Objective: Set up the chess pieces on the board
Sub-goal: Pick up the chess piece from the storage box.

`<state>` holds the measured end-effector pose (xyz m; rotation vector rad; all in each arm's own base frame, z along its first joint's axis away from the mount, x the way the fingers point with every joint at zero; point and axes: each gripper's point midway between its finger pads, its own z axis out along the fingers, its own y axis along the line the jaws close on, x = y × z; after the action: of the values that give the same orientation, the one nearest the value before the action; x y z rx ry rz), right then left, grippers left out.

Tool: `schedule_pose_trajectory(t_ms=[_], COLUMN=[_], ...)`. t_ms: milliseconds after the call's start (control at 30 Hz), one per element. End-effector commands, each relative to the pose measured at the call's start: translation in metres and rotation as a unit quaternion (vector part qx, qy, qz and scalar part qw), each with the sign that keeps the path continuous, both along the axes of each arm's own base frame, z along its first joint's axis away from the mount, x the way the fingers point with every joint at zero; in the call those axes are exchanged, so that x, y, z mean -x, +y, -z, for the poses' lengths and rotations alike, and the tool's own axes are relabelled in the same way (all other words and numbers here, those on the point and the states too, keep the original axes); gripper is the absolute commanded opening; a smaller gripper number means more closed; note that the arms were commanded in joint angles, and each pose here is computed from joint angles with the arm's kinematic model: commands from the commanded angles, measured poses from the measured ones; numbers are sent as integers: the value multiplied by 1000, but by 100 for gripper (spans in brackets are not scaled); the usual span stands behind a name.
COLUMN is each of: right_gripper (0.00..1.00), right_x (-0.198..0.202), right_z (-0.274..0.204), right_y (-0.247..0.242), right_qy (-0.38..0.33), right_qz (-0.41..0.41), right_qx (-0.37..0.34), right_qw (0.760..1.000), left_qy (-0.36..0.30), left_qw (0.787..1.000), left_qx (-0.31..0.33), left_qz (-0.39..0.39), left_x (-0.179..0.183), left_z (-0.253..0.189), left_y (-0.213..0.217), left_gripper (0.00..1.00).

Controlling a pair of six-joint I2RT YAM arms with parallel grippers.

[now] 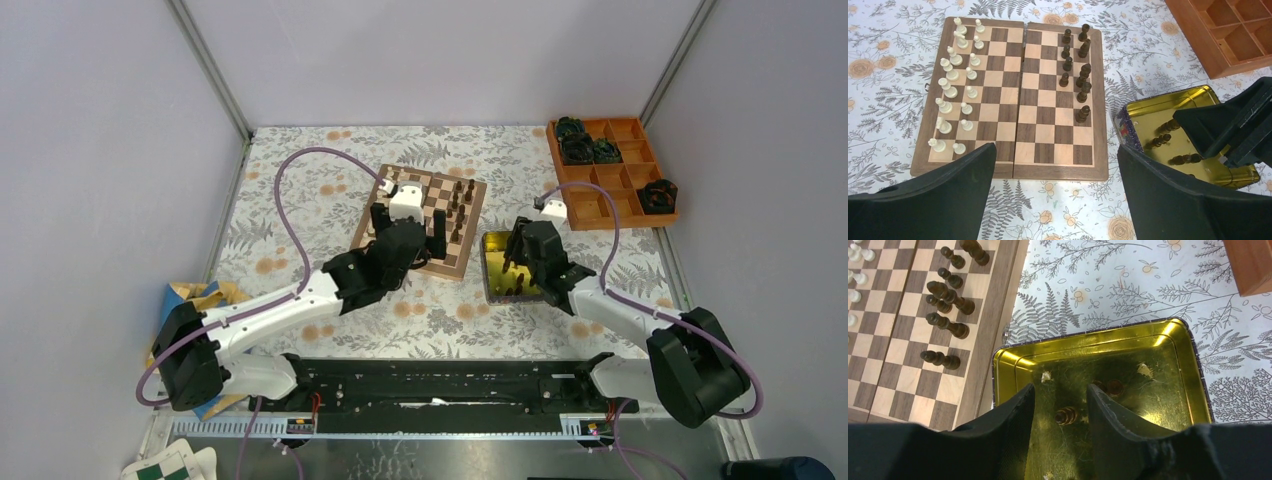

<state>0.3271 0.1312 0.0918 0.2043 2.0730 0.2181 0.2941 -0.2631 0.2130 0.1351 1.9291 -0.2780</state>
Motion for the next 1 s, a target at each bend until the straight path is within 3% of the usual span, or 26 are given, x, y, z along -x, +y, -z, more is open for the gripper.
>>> schedule_pose_trajectory(t_ms=[0,967], right_gripper=[46,40], right_x=[6,18], right_z=[7,41], right_y=[12,13], right_qy=[12,45], right_qz=[-23,-29], right_qx=[-2,34], right_qw=[1000,998], left_qy=[-18,-23], left_qw=[999,999], left_qx=[22,33], left_qz=[-28,-34], left_x=[-1,1], left_z=[-10,-6], left_y=[8,14], left_gripper=[99,99])
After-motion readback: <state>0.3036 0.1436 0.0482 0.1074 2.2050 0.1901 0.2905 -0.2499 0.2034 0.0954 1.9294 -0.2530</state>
